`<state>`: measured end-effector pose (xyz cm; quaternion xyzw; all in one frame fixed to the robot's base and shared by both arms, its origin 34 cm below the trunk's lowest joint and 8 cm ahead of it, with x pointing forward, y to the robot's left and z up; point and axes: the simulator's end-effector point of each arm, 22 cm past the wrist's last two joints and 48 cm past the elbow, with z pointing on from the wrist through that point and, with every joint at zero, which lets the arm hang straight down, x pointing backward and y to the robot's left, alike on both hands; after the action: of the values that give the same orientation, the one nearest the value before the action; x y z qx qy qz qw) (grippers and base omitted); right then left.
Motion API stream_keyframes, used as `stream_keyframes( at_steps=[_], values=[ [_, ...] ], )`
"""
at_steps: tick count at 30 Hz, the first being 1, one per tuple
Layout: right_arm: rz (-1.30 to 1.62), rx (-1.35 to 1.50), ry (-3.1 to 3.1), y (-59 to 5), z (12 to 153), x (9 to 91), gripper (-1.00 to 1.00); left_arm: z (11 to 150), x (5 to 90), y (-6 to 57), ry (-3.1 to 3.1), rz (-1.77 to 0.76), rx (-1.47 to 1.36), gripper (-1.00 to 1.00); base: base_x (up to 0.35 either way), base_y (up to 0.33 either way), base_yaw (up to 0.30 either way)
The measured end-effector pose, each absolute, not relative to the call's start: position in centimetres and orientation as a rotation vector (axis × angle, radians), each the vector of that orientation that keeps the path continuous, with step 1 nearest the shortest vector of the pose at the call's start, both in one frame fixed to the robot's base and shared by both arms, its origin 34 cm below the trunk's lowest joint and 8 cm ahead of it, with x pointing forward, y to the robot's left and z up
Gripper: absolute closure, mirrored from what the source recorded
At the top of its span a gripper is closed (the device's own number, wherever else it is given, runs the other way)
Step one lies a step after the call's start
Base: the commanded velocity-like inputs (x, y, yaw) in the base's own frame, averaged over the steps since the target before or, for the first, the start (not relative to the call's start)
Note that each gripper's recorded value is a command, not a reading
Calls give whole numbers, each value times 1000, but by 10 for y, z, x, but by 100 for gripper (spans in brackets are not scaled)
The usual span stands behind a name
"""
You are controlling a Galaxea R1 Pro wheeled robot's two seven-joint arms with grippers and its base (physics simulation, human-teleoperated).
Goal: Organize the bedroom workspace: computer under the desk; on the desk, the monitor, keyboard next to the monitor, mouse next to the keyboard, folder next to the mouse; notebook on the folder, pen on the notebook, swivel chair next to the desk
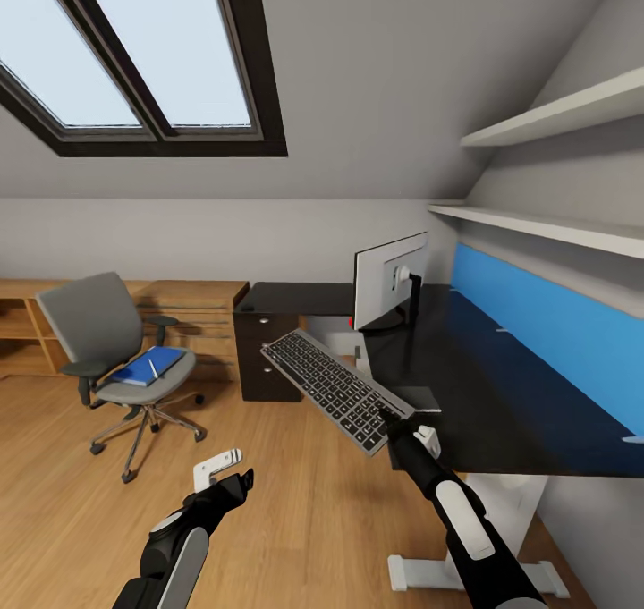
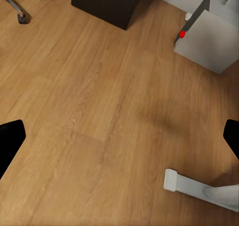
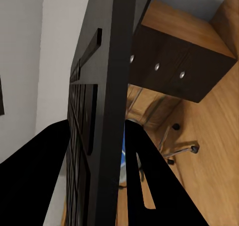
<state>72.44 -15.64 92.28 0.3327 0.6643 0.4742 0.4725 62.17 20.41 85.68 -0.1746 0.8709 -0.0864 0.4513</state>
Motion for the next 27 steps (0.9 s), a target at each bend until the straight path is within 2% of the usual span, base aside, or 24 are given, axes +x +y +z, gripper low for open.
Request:
stream_keyframes(
  at_steps=[12, 27],
  values=[
    [1164, 805, 1614, -157, 931, 723, 100, 864, 622, 204, 2137, -216, -429, -100, 219, 199, 59],
    [1161, 804, 1615, -158, 931, 723, 100, 865, 622, 205, 2135, -213, -429, -100, 255, 214, 4]
  ],
)
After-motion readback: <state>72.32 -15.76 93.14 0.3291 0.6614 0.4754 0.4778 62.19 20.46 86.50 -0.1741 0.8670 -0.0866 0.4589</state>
